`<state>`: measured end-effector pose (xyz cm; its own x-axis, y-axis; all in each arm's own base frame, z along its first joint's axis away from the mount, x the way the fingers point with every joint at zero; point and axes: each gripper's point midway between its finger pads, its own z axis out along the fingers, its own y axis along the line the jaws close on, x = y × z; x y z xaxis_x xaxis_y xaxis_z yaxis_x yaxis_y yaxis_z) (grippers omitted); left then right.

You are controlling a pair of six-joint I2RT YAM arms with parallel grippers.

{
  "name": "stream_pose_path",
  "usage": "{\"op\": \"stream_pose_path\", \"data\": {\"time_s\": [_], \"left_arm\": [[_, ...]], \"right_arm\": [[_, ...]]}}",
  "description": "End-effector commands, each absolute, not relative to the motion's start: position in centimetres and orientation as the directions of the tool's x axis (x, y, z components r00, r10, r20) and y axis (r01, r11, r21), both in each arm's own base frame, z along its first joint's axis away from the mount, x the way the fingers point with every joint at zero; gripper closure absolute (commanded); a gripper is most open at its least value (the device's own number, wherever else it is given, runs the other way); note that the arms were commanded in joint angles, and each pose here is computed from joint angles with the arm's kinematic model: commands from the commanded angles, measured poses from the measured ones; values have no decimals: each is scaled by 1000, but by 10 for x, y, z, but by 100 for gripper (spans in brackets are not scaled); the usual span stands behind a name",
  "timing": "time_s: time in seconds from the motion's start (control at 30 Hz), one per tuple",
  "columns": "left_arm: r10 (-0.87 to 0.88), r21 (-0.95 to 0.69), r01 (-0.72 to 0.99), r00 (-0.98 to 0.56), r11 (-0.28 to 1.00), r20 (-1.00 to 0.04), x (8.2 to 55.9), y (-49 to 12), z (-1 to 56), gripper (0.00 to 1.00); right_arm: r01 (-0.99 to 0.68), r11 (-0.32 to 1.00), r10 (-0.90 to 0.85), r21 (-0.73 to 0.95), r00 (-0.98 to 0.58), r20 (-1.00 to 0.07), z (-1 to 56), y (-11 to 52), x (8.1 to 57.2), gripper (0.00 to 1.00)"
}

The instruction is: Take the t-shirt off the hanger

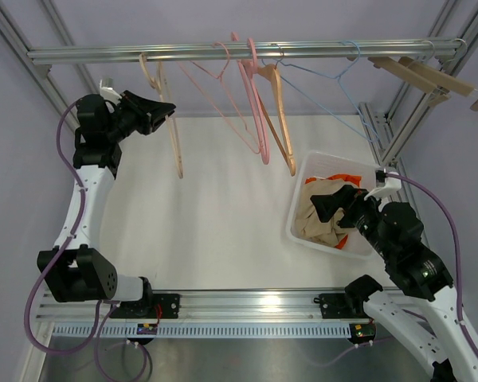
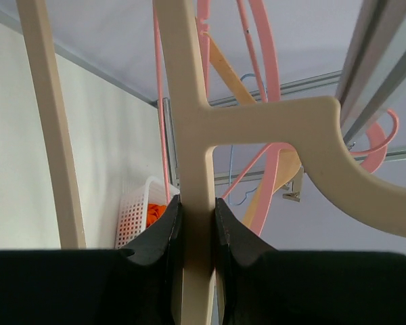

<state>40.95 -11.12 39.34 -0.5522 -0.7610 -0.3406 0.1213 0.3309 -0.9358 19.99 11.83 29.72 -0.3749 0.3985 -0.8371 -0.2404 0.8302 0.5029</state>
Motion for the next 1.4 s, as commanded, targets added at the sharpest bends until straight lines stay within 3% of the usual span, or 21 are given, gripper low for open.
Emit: {"op": "stream_pose_path", "data": {"time_s": [0.0,0.23,0.47,0.6,1.37], "left_arm": [[-733,-922,182,-562,342,-383,405,-114,397,100],[-717,-912,167,-572,374,-399,408,-112,378,100],[-694,-855,287,-500,432,-518,386,-111,421,100],[-679,-852,308,-514,423,-524,389,-114,429,100],[-702,-898,276,-559,343,-441,433,-116,421,100]], "right_arm": [[-300,808,399,506,-354,-846,307,124,197,0],[-312,799,398,514,-366,-841,306,128,196,1],[-319,798,402,512,-352,-846,312,127,196,1],[-320,793,402,519,-366,-839,309,132,200,1],[-311,806,383,503,-374,-844,304,137,212,1]]}}
